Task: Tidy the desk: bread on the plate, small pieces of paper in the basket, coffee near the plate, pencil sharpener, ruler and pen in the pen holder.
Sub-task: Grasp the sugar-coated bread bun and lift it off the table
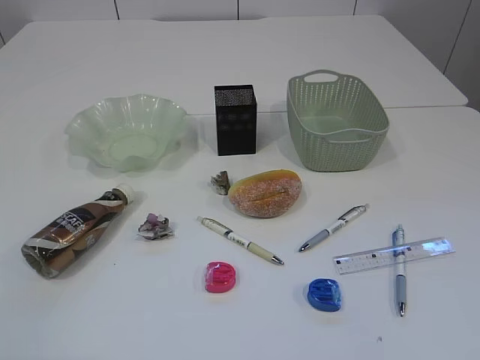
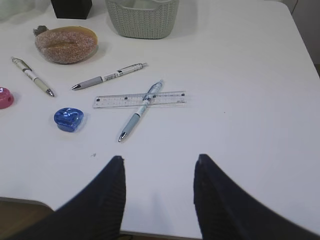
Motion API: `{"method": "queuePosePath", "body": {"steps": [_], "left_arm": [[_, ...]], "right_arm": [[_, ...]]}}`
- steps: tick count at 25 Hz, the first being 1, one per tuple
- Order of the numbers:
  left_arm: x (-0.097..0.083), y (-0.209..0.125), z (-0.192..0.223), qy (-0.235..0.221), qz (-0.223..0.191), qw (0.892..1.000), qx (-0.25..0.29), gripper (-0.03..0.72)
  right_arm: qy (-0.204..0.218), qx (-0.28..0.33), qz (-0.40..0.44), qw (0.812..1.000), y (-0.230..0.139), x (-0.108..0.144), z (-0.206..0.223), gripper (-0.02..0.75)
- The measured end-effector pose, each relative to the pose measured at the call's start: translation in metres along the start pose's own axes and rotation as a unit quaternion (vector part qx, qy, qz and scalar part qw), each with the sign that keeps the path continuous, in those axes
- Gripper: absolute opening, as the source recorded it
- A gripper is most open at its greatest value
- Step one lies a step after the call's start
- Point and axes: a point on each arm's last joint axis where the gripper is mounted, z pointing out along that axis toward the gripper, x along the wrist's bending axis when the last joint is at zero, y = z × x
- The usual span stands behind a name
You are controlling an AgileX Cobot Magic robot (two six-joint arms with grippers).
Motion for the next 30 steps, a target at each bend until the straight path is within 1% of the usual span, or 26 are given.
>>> {"method": "queuePosePath", "body": {"steps": [30], "left_arm": [[0.0000, 0.0000, 0.0000, 0.000, 0.000, 1.000, 0.000, 0.238]], "right_arm": [[0.000, 0.000, 0.000, 1.000, 0.0000, 0.0000, 0.0000, 0.366]]}}
